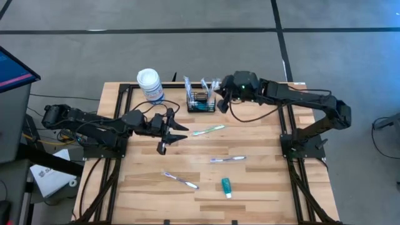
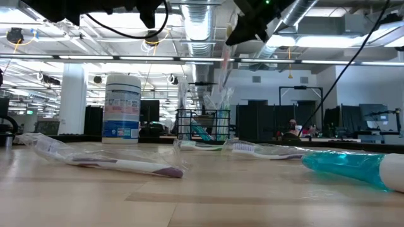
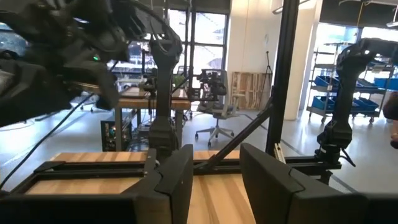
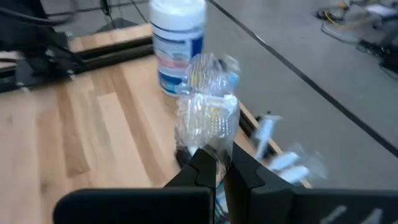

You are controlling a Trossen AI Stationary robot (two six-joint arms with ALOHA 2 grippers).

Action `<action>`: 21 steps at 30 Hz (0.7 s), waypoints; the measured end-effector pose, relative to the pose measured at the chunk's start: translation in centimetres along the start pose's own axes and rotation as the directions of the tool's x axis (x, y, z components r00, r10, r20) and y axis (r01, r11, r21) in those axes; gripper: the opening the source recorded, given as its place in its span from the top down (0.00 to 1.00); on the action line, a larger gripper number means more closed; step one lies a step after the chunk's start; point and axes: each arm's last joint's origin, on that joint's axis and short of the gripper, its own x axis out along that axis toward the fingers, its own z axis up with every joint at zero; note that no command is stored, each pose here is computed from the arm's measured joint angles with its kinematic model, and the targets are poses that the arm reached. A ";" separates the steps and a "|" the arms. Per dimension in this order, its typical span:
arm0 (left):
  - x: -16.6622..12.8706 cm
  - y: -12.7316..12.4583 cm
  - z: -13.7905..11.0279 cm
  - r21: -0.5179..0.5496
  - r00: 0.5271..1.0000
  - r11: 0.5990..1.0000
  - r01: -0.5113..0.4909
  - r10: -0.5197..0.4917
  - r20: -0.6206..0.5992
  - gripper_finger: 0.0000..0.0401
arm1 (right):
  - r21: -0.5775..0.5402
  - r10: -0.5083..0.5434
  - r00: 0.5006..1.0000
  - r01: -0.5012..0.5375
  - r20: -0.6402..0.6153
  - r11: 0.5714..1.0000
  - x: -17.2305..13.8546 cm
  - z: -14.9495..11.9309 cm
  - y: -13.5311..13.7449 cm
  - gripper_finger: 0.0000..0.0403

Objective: Pick & Place toothbrushing station
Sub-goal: Put the orange toothbrush into the black wire organizer

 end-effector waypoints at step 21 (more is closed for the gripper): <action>0.0 0.0 -0.2 -0.009 1.000 1.000 -0.001 0.000 -0.020 0.68 | 0.060 -0.022 0.999 0.024 -0.045 0.998 1.2 -0.4 -3.8 1.00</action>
